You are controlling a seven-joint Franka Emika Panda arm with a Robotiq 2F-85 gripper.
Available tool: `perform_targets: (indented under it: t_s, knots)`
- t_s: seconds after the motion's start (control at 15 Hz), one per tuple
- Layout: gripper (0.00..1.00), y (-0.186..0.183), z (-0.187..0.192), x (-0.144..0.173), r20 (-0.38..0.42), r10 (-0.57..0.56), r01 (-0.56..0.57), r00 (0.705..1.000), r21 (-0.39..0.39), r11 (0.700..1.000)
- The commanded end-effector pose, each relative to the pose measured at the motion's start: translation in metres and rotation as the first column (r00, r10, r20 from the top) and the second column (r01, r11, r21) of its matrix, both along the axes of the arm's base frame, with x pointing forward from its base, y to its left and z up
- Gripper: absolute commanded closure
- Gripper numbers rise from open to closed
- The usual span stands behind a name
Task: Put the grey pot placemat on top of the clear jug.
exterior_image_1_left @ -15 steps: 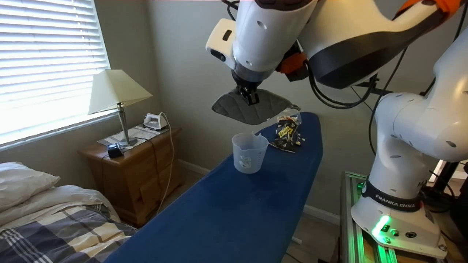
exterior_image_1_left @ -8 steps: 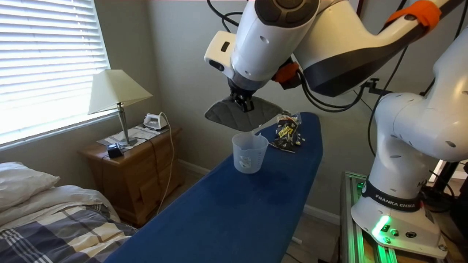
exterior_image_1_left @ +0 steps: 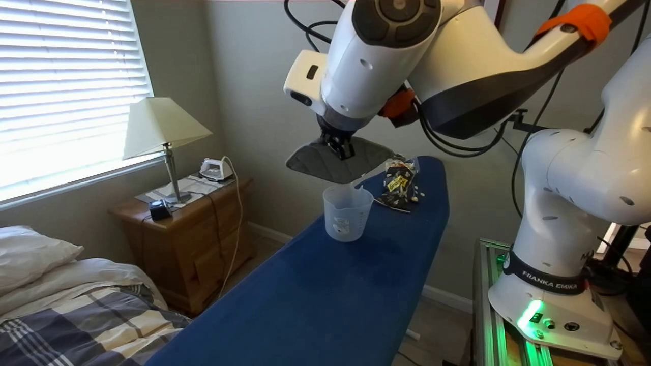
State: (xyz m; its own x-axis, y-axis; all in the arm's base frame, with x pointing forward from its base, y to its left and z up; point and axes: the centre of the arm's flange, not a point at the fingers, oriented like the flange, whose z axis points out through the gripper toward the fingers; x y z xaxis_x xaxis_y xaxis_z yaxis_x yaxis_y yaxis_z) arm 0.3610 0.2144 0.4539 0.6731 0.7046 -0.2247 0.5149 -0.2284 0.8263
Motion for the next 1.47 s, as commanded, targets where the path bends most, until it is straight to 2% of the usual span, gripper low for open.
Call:
perform_targets:
  t_s: [0.0, 0.53, 0.93, 1.13, 1.4]
  knots:
    - [0.97, -0.004, -0.006, -0.007, -0.025, -0.004, 0.003, 1.0, -0.03, 1.0]
    - [0.97, -0.005, -0.02, -0.01, -0.037, -0.018, 0.016, 0.999, -0.034, 0.999]
    - [0.97, 0.001, -0.029, -0.008, -0.019, -0.022, 0.022, 1.0, 0.004, 1.0]
    - [0.97, 0.002, -0.035, -0.009, -0.015, -0.033, 0.034, 0.999, 0.041, 0.999]
    - [0.97, 0.003, -0.041, -0.009, -0.001, -0.048, 0.047, 0.999, 0.147, 0.988]
